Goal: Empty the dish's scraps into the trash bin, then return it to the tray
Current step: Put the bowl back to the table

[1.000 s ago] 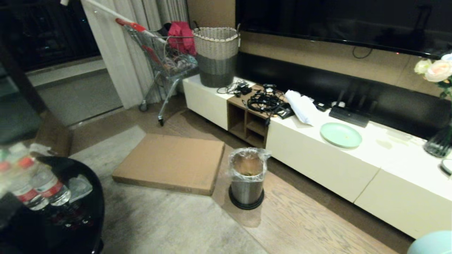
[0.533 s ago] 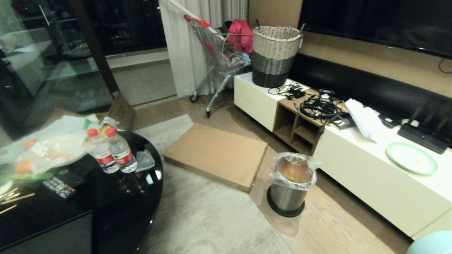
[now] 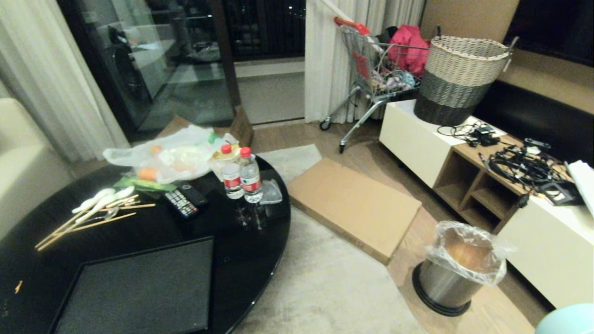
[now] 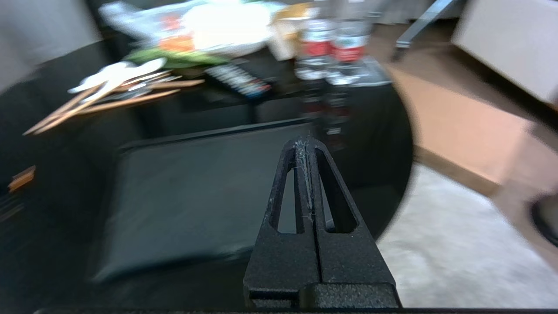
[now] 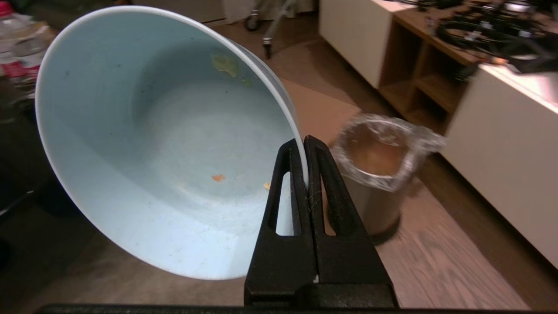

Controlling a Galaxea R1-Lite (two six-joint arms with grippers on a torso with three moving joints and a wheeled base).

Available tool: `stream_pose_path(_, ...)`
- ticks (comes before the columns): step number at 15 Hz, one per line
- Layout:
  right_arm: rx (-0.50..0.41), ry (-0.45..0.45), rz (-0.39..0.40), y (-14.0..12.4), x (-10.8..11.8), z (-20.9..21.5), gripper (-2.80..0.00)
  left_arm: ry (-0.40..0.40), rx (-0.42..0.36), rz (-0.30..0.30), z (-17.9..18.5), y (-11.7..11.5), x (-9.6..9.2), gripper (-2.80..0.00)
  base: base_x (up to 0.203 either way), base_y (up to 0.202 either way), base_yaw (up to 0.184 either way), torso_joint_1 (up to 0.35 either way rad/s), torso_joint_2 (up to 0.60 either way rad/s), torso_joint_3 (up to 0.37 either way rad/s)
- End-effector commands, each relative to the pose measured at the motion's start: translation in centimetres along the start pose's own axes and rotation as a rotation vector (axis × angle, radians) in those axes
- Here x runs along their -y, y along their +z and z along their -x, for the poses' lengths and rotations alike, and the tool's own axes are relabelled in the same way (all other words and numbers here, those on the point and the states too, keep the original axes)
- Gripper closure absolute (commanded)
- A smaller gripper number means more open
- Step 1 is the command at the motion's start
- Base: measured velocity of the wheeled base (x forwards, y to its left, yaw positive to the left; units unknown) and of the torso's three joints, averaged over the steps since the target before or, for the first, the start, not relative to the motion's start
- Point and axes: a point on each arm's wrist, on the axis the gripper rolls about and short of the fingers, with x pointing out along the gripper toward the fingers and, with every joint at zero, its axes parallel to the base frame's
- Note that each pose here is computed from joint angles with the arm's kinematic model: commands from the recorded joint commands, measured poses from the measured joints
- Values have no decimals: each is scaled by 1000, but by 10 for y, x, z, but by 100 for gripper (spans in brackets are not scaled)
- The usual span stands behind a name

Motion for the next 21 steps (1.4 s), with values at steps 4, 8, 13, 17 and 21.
stream_pose_path(4, -1, 1, 0, 0, 0, 0, 0, 0, 1, 2, 0, 0, 0, 0, 0, -7, 165, 3, 3, 2)
stream_pose_path(8, -1, -1, 0, 0, 0, 0, 0, 1, 1, 2, 0, 0, 0, 0, -1, -10, 168, 3, 0, 3)
stream_pose_path(13, -1, 1, 1, 0, 0, 0, 0, 0, 1, 2, 0, 0, 0, 0, -1, -9, 166, 2, 5, 3)
stream_pose_path(17, -1, 1, 1, 0, 0, 0, 0, 0, 1, 2, 0, 0, 0, 0, 0, -10, 160, 3, 2, 2)
stream_pose_path(21, -1, 1, 3, 0, 0, 0, 0, 1, 1, 2, 0, 0, 0, 0, 1, -2, 26, 1, 0, -1)
